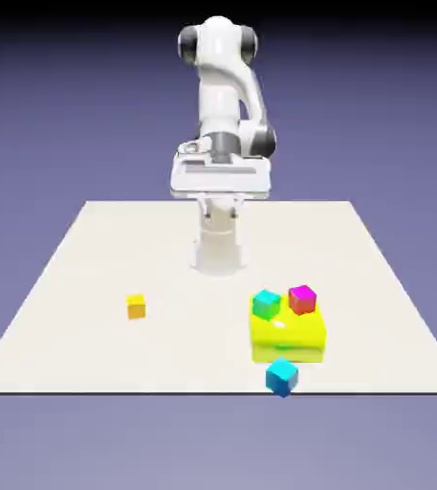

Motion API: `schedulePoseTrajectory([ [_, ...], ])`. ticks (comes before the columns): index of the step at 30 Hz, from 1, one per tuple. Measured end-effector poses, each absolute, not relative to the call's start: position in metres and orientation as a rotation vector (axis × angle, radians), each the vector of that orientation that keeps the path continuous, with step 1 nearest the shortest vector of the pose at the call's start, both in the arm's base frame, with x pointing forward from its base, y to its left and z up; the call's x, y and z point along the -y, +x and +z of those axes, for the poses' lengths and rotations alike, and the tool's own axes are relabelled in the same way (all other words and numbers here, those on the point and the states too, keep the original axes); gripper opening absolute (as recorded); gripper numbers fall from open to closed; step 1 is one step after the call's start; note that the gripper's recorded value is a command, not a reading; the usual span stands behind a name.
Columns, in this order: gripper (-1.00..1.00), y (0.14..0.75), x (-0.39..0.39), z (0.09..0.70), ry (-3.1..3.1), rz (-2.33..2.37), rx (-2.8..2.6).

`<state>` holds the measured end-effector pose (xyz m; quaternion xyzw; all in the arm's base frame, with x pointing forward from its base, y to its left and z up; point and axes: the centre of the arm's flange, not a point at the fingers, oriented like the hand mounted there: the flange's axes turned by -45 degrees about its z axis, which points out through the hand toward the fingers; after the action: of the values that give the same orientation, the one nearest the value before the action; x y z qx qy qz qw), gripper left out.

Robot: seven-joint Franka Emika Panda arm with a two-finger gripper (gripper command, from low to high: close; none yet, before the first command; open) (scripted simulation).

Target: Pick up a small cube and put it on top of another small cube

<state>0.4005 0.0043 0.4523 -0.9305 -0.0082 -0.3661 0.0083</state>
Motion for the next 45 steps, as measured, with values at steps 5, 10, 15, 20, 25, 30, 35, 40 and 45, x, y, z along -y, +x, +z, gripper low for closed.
schedulePoseTrajectory([
  [5, 0.0, 0.445, -0.006, 0.421, -2.904, -0.816, -0.194],
  [10, 0.0, 0.484, -0.014, 0.382, -2.885, -0.497, -0.394],
  [15, 0.0, 0.517, -0.027, 0.337, -2.854, -0.195, -0.574],
  [20, 0.0, 0.544, -0.044, 0.289, -2.814, 0.084, -0.744],
  [25, 0.0, 0.564, -0.066, 0.24, -2.772, 0.338, -0.894],
  [30, 0.0, 0.577, -0.092, 0.192, -2.733, 0.568, -1.026],
  [35, 0.0, 0.575, -0.098, 0.162, -2.736, 0.625, -1.063],
  [40, 0.0, 0.568, -0.101, 0.136, -2.742, 0.633, -1.067],
  [45, 0.0, 0.564, -0.11, 0.119, -2.731, 0.618, -1.054],
])
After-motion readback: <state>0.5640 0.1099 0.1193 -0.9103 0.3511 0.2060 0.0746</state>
